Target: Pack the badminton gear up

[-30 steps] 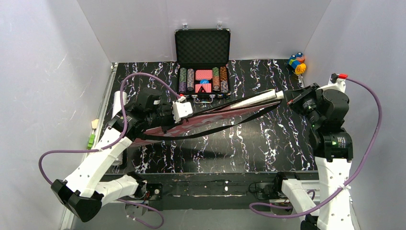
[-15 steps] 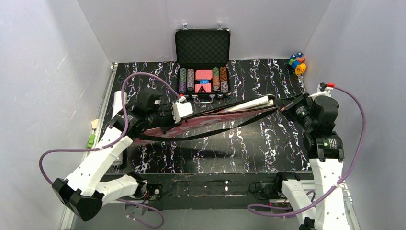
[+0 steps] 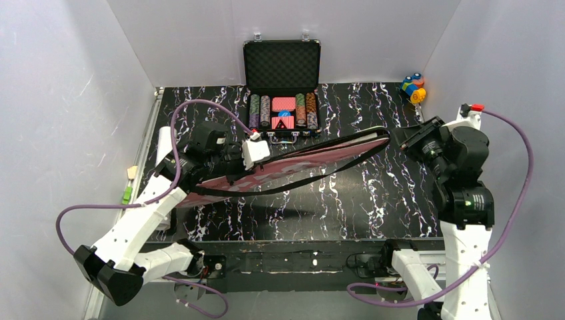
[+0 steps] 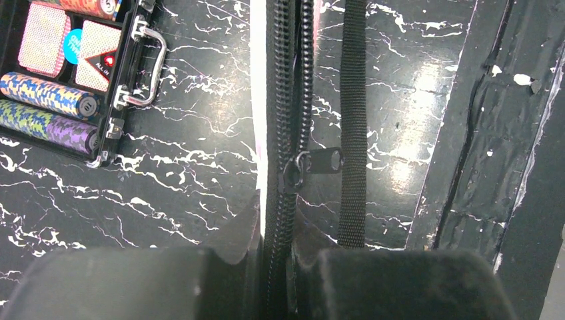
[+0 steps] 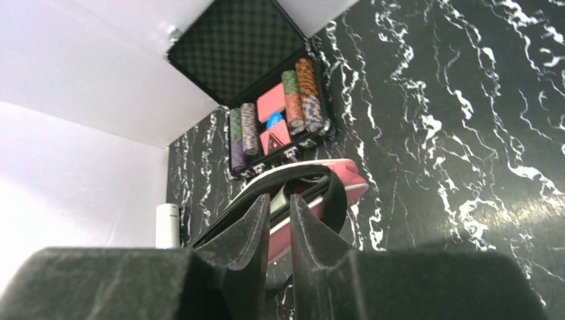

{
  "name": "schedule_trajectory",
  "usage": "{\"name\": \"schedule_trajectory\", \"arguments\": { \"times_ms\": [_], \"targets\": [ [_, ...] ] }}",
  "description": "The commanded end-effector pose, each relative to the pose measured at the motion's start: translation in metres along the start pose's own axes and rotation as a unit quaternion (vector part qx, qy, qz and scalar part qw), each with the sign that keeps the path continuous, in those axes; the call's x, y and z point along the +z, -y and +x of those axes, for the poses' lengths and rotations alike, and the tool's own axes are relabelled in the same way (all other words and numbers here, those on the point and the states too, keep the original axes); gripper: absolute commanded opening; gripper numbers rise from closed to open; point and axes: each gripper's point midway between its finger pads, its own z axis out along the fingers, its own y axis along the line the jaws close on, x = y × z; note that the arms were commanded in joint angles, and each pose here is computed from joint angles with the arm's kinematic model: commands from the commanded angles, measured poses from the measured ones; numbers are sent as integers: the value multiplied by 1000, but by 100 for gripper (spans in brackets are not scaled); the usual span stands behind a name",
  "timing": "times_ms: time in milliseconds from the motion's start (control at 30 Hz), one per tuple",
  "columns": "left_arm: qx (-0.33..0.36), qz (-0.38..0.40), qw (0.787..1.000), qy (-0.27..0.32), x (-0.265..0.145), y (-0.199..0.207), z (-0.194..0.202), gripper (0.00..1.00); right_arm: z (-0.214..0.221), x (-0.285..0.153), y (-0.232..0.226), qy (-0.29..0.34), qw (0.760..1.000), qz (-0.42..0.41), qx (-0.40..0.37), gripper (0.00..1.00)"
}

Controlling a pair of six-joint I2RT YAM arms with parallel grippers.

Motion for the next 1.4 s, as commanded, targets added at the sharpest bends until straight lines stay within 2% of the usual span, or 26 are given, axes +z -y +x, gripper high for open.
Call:
{"name": "schedule_trajectory", "arguments": {
  "times_ms": [0, 100, 200, 300, 500, 800, 933, 1133, 1367],
  "targets": [
    [35, -22, 996, 80, -14, -11, -45, 0, -13, -10, -27, 14, 998, -52, -12, 22],
    [36, -25, 996, 79, -14, -12, -45, 0, -7, -10, -40, -2, 996, -92, -1, 21],
    [35, -27, 996, 80, -15, -13, -46, 0, -3, -23, -70, -24, 986, -164, 1, 34],
    [24, -40, 996, 79, -13, -20, -49, 0, 11, -36, -100, -85, 967, -241, -2, 42],
    [-8, -79, 993, 91, -12, -41, -63, 0, 41, -56, -126, -140, 942, -303, -32, 56],
    [-69, -66, 988, 120, -10, -48, -92, 0, 118, -37, -160, -233, 898, -370, -40, 59],
    [-73, -48, 988, 131, -10, -44, -99, 0, 148, -19, -178, -246, 883, -395, -63, 60],
    [-76, -27, 986, 145, -16, -34, -106, 0, 171, -4, -207, -243, 859, -445, -72, 70],
    [-109, -24, 979, 170, -16, -39, -122, 0, 205, 17, -223, -204, 867, -448, -77, 68]
  ]
}}
